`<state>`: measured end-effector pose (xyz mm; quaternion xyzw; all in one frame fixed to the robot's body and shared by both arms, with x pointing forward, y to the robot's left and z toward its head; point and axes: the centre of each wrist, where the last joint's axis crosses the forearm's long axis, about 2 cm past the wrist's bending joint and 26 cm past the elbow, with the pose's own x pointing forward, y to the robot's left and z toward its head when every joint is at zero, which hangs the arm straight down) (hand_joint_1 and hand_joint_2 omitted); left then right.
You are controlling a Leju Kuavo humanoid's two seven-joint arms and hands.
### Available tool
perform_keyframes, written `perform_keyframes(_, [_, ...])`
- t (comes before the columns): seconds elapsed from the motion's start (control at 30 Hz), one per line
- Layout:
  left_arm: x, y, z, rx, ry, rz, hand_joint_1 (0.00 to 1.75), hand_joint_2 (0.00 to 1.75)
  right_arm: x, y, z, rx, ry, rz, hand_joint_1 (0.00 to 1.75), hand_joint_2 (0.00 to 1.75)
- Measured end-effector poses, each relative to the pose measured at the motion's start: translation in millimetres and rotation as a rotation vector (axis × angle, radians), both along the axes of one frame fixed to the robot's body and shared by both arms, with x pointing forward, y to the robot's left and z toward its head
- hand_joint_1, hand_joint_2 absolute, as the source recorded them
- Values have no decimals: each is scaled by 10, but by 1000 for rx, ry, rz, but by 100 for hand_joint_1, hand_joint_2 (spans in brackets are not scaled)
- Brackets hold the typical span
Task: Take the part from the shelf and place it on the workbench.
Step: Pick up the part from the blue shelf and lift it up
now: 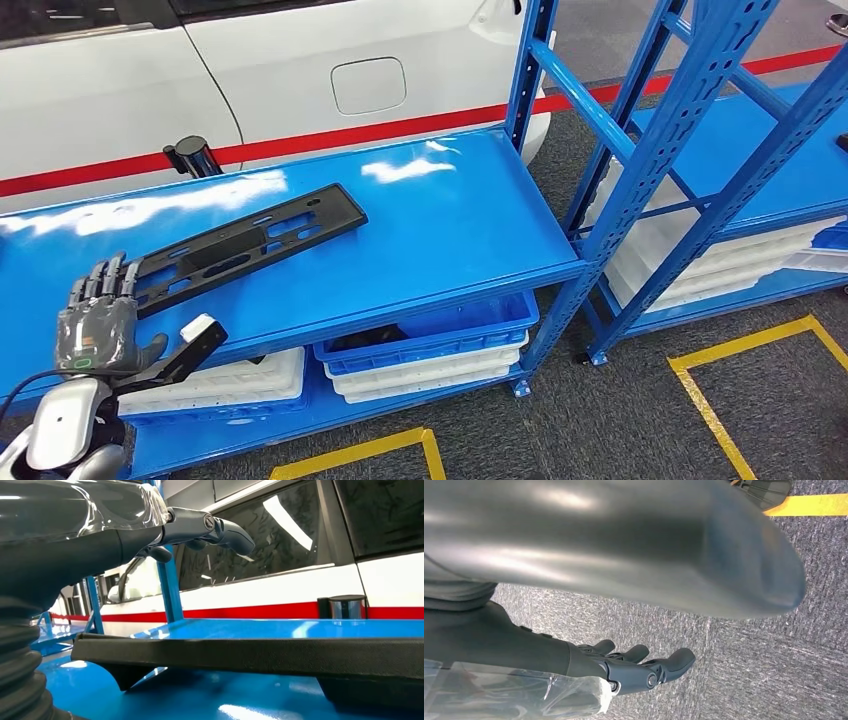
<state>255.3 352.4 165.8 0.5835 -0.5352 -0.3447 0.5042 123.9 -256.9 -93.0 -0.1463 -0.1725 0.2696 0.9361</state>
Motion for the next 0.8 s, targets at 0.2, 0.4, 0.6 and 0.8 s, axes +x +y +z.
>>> perform_keyframes(0.2, [14,26,-21,9,-1,13,0,175,0,12,1,3,1,3,0,0])
perform_keyframes(0.4, [41,45,-25,26,-4,7,0,175,2,20,2,3,0,7,0,0])
perform_keyframes(0.6, [88,80,-6,42,-13,16,0,175,3,28,3,3,3,15,0,0])
perform_keyframes(0.8, [135,132,17,41,-17,37,175,175,3,29,3,2,4,17,0,0])
